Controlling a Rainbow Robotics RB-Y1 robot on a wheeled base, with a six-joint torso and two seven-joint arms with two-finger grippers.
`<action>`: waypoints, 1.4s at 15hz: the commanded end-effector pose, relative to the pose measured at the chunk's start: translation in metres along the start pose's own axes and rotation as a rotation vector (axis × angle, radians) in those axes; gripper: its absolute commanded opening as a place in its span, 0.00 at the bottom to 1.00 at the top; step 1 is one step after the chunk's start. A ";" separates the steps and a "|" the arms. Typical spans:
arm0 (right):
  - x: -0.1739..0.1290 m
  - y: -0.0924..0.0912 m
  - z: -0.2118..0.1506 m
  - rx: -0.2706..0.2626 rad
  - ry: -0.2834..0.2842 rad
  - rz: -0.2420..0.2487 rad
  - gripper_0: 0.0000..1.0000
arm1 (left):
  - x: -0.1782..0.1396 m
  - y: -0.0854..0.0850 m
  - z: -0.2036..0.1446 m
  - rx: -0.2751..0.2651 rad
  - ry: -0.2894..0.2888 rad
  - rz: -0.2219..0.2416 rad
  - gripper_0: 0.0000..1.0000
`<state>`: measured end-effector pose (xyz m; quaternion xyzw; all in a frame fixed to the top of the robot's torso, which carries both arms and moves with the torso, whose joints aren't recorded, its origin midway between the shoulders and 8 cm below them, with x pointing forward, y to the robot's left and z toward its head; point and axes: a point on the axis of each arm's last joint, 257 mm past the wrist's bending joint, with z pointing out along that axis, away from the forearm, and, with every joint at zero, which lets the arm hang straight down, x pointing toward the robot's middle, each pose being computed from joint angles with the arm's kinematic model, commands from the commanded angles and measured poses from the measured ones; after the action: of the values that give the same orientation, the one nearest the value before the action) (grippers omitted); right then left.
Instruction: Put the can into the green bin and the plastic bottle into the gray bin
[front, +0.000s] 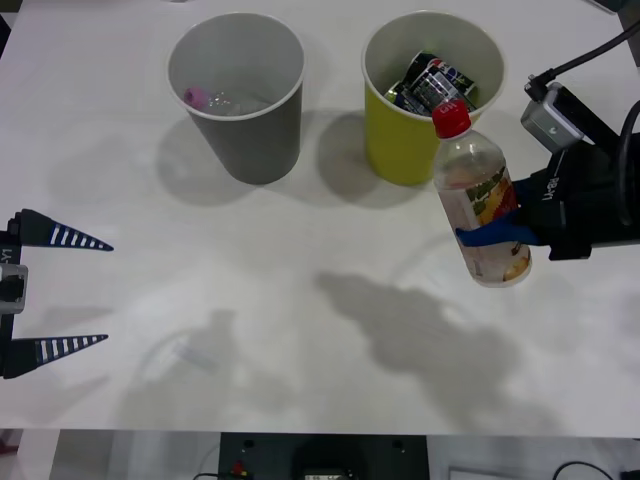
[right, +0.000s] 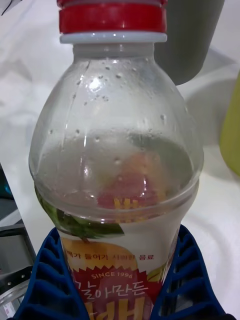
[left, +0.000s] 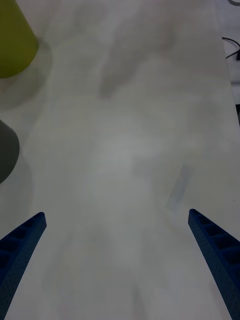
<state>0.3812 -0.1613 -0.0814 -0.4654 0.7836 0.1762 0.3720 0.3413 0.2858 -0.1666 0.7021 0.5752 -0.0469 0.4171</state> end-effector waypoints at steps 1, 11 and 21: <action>-0.023 -0.008 0.001 0.008 0.004 -0.058 0.00 | 0.000 0.000 0.000 0.000 0.000 0.000 0.98; -0.106 -0.054 0.020 0.011 0.053 -0.103 0.00 | 0.000 0.000 0.000 0.000 0.000 0.000 0.98; -0.221 -0.078 0.066 0.003 0.028 -0.036 0.00 | 0.000 0.000 0.000 0.000 0.000 0.000 0.98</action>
<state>0.5371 -0.0351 0.0420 -0.4814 0.7811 0.1614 0.3633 0.3413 0.2858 -0.1666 0.7022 0.5751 -0.0469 0.4171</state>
